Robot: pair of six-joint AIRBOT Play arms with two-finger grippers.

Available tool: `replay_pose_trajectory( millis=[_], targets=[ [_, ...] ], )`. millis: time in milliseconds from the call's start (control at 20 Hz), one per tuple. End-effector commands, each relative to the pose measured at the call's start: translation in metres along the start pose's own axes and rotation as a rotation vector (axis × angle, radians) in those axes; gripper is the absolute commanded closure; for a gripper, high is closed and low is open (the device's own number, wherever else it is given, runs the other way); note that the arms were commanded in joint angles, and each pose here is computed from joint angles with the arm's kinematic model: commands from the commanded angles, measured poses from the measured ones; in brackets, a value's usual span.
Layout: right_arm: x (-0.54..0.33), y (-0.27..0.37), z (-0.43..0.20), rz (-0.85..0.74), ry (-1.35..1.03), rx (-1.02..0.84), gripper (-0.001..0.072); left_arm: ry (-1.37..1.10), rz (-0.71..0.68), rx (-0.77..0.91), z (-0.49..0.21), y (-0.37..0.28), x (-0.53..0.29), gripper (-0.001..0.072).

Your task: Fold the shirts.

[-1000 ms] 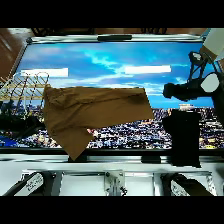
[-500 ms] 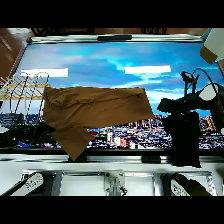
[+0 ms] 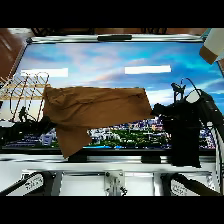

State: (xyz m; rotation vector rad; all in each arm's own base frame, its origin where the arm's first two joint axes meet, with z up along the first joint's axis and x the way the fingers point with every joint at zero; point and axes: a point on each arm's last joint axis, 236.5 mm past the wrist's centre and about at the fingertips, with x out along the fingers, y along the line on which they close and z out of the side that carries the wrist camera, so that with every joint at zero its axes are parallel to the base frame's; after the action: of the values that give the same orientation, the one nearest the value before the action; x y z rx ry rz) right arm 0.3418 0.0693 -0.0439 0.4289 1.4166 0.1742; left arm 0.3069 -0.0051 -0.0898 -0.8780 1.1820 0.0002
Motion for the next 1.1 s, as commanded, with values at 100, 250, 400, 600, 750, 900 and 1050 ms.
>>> replay_pose_trajectory(
  millis=[100, 250, 400, 600, 750, 900, 1050],
  targets=[
    [0.027, -0.018, 0.029, -0.032, -0.079, 0.034, 0.0132, 0.009, -0.063, 0.093, -0.001, -0.03, -0.017, 0.0673],
    [0.036, -0.027, 0.026, -0.059, -0.054, 0.048, 0.0132, -0.02, -0.069, 0.114, 0.002, -0.036, -0.025, 0.0673],
    [0.05, -0.033, 0.02, -0.064, -0.009, 0.072, 0.0132, -0.046, -0.074, 0.134, 0.005, -0.041, -0.032, 0.0674],
    [0.06, -0.029, 0.027, -0.04, -0.031, 0.104, 0.0132, -0.088, -0.081, 0.162, 0.009, -0.049, -0.043, 0.0674],
    [0.073, -0.008, 0.029, -0.039, -0.053, 0.06, 0.0185, -0.112, -0.087, 0.18, 0.012, -0.055, -0.05, 0.0674],
    [0.081, 0.013, 0.024, -0.024, -0.044, 0.029, 0.0396, -0.136, -0.091, 0.197, 0.02, -0.062, -0.056, 0.0674],
    [0.068, 0.031, 0.019, 0.003, 0.001, -0.055, 0.0636, -0.18, -0.109, 0.243, 0.038, -0.081, -0.074, 0.0674]
  ],
)
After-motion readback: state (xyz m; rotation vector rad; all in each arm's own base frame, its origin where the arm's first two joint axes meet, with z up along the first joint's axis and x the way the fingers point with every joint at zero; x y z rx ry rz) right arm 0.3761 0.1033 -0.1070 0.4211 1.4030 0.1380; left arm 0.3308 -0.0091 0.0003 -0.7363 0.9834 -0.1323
